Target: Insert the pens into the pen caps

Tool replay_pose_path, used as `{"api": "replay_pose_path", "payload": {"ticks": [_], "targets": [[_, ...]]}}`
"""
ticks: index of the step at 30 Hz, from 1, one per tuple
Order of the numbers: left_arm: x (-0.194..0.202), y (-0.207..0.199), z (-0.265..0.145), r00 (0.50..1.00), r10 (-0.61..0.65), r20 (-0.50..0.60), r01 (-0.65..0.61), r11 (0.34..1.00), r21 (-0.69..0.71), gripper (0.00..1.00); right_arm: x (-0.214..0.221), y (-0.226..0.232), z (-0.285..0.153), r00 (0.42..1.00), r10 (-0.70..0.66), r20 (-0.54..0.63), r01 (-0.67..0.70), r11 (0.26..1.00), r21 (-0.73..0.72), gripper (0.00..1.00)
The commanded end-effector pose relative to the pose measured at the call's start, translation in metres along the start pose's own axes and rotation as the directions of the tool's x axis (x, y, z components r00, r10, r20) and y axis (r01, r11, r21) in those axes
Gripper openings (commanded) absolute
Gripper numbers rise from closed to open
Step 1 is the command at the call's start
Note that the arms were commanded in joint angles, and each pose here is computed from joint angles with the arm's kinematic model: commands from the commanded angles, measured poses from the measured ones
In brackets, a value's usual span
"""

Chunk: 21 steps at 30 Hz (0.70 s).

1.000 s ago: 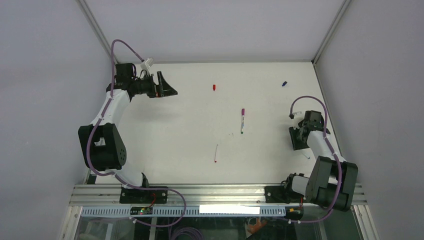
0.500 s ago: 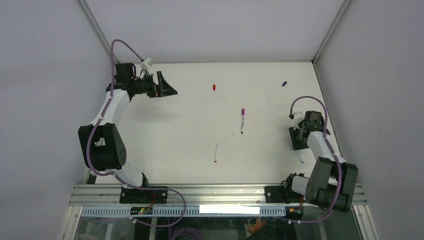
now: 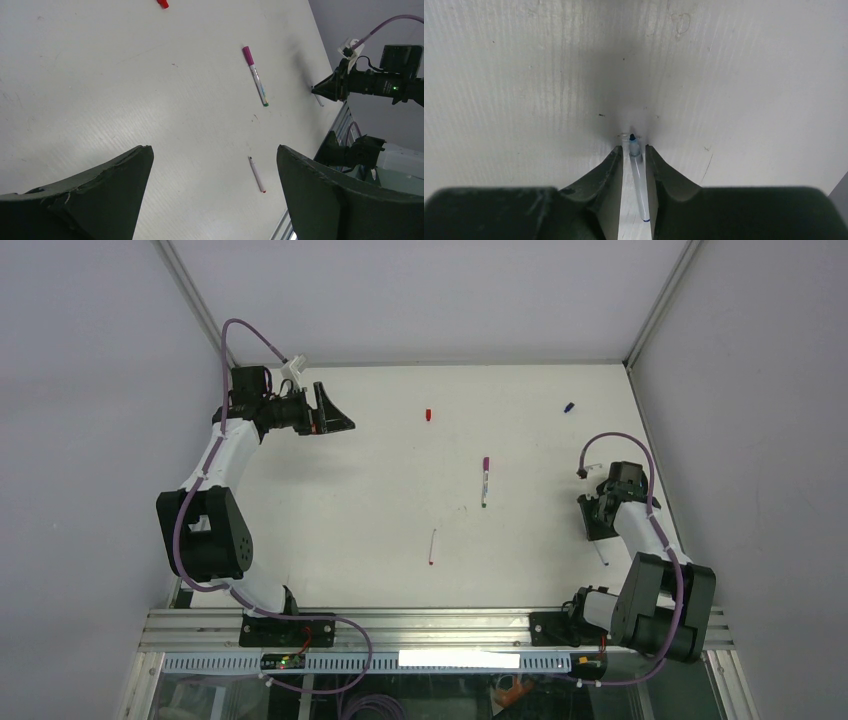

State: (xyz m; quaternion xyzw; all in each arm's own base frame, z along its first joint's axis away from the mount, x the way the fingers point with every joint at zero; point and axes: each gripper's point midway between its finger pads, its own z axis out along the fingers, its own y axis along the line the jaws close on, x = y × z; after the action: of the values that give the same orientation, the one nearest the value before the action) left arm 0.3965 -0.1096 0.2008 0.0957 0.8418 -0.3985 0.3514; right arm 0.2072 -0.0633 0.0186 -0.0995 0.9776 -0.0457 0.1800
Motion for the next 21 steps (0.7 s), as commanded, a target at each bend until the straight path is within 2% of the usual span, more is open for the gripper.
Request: {"api": "replay_pose_path", "payload": {"ticks": [1, 8, 10, 11, 16, 21], "targets": [[-0.009, -0.004, -0.003, 0.999, 0.027, 0.029, -0.028, 0.999, 0.028, 0.99, 0.036, 0.018, -0.001, 0.991, 0.002, -0.133, -0.011, 0.998, -0.064, 0.26], [-0.009, -0.005, -0.003, 0.999, 0.029, 0.03, -0.03, 0.999, 0.032, 0.99, 0.035, 0.022, 0.0, 0.991, -0.01, -0.137, -0.003, 0.996, -0.093, 0.18], [-0.008, -0.004, -0.003, 0.999, 0.027, 0.028, -0.028, 0.999, 0.031, 0.99, 0.034, 0.023, 0.0, 0.99, -0.012, -0.138, -0.002, 0.995, -0.101, 0.09], [-0.008, -0.004, -0.003, 0.999, 0.025, 0.027, -0.026, 0.999, 0.031, 0.99, 0.034, 0.023, 0.001, 0.99, -0.012, -0.139, -0.002, 0.995, -0.102, 0.01], [-0.008, -0.003, -0.002, 0.999, 0.024, 0.026, -0.025, 0.999, 0.032, 0.99, 0.03, 0.024, 0.004, 0.989, -0.031, -0.147, 0.014, 0.994, -0.112, 0.0], [-0.008, -0.004, -0.002, 0.999, 0.021, 0.025, -0.022, 0.999, 0.037, 0.99, 0.009, 0.016, 0.006, 0.995, -0.05, -0.086, 0.045, 0.997, -0.064, 0.0]]}}
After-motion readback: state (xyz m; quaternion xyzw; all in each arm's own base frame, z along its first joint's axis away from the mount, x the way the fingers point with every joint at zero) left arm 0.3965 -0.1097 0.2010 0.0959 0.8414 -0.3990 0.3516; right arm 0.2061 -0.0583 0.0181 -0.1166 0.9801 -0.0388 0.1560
